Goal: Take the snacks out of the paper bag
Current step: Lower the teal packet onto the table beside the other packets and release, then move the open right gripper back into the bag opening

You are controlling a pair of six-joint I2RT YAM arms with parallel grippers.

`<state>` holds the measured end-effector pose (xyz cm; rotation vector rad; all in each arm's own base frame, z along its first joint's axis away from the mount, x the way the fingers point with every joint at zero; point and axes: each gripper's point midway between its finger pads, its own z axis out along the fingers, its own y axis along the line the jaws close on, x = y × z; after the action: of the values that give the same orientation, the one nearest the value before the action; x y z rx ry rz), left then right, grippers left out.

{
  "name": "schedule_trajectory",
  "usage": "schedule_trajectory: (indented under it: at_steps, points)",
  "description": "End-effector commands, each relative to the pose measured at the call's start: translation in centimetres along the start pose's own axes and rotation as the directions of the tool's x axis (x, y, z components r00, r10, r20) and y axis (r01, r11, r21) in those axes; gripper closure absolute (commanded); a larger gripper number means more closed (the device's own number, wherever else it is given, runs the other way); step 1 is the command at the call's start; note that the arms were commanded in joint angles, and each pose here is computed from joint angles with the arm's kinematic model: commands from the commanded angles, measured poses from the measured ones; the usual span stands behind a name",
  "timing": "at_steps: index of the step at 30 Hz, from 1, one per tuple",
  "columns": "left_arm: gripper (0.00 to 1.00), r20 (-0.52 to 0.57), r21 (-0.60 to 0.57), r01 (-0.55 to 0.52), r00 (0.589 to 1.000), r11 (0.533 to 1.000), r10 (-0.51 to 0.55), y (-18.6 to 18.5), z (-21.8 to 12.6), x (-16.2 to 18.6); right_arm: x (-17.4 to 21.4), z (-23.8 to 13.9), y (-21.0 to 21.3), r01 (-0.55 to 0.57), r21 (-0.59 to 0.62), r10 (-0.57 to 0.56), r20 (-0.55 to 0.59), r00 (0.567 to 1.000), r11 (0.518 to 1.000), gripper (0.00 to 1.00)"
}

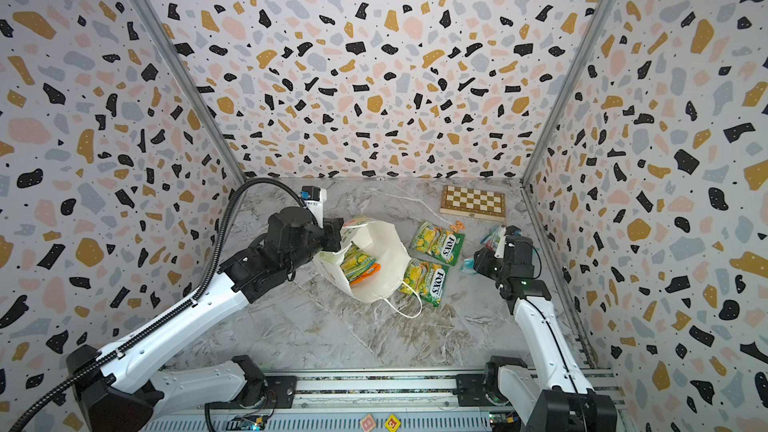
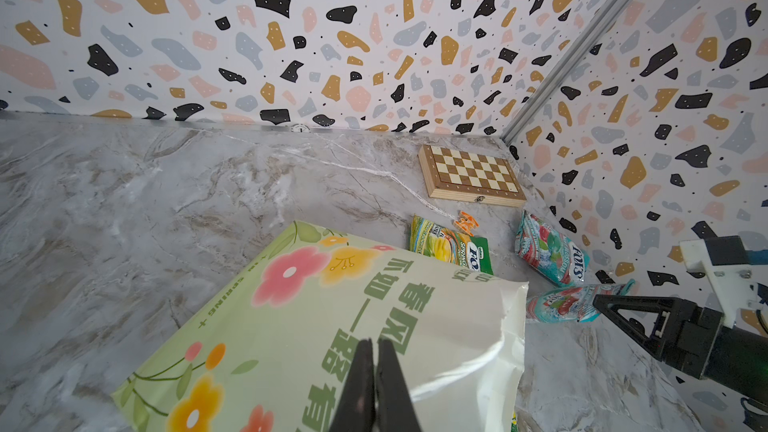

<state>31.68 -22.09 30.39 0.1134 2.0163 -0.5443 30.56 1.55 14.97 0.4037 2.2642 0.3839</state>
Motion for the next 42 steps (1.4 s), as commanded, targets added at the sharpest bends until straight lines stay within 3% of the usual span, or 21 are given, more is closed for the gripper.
schedule_trajectory:
  at_steps: [1,15,17,21,23,28,35,42]
  points:
    - [1.0,0.033,0.001,-0.005,0.999,1.0,0.005,-0.1,-0.5,-0.8,-1.7,-1.6,-0.8,-0.005,0.076,0.0,0.064,0.998,0.997,0.46]
    - [1.0,0.038,0.002,-0.007,0.999,1.0,0.007,-0.1,-0.6,-0.9,-5.7,-6.8,-1.3,-0.029,0.171,-0.018,0.266,0.964,0.985,0.42]
    - [1.0,0.039,0.005,-0.007,0.999,1.0,0.007,-0.2,-0.5,-0.9,-5.8,-6.5,-0.4,-0.001,0.124,-0.031,0.255,0.966,0.992,0.42]
    - [1.0,0.044,0.014,-0.005,0.999,1.0,0.004,-0.3,-0.7,-1.0,-5.1,-5.5,3.9,0.09,-0.113,-0.065,0.212,0.975,0.989,0.42]
    - [1.0,0.045,0.019,-0.008,0.999,1.0,0.007,-0.4,-0.7,-1.1,-4.6,-5.4,6.2,0.126,-0.238,-0.082,0.189,0.979,0.963,0.42]
    - [1.0,0.059,0.046,-0.011,0.998,0.999,0.008,-0.8,-1.2,-1.3,-2.8,-5.9,12.0,0.235,-0.484,-0.178,0.161,0.971,0.843,0.42]
    - [1.0,0.072,0.063,-0.008,0.997,0.998,0.003,-1.0,-1.6,-1.5,0.7,-7.1,18.7,0.345,-0.658,-0.331,0.151,0.931,0.67,0.42]
    - [1.0,0.084,0.084,-0.007,0.996,0.996,0.0,-1.4,-1.9,-1.9,4.8,-7.9,23.4,0.416,-0.748,-0.474,0.154,0.867,0.518,0.42]
